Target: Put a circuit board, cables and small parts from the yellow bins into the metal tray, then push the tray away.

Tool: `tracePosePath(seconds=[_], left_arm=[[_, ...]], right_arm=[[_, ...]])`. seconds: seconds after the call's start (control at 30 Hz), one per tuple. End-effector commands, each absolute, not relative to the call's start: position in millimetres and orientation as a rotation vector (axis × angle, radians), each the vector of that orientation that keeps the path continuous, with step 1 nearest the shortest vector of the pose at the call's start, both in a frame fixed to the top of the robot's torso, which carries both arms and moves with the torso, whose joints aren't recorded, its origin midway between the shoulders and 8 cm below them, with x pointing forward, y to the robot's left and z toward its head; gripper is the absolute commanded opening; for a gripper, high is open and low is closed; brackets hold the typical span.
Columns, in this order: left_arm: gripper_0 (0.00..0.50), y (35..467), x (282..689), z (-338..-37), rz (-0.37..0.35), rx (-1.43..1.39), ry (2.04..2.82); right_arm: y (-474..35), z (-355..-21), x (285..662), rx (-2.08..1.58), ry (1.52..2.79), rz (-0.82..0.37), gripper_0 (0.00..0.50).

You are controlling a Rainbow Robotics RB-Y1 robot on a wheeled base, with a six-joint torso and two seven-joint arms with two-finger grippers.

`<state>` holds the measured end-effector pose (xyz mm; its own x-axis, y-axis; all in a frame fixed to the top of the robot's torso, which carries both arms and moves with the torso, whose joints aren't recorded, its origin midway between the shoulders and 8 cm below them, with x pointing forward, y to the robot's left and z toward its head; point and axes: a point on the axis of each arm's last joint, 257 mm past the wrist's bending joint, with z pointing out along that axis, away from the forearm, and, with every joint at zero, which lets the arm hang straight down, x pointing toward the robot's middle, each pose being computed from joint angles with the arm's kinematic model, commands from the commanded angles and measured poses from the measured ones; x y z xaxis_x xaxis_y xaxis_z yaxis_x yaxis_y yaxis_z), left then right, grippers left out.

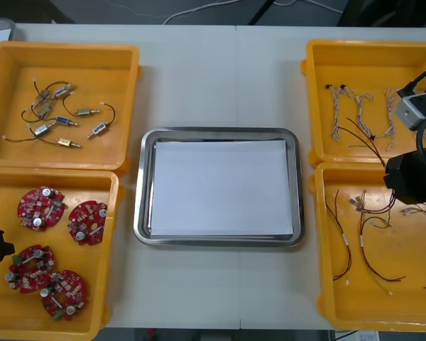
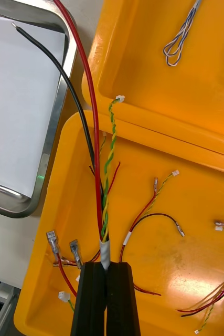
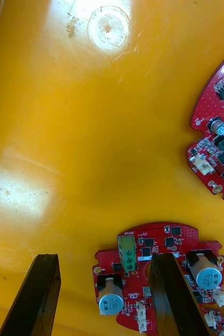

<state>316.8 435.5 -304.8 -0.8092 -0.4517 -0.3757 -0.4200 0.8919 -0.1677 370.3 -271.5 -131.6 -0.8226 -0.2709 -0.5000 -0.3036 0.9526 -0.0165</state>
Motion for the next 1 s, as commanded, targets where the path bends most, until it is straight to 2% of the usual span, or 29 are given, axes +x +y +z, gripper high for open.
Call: tracePosePath(seconds=[0.03,0.8,1.0], left_arm=[[0.500,428.6,304.2,-321.8,-0.098,-0.632,2.675],[0.500,421.1,306.0,-337.5,-0.015,-0.630,2.679],[0.500,417.7,308.4,-339.5,-0.018,-0.646,2.671]], right_arm=[[-261.4,-122.4,372.6,-0.430,2.553,0.084,0.000],[-261.4,-122.4,372.6,-0.430,2.553,0.084,0.000],[-261.4,-122.4,372.6,-0.430,2.553,0.084,0.000]])
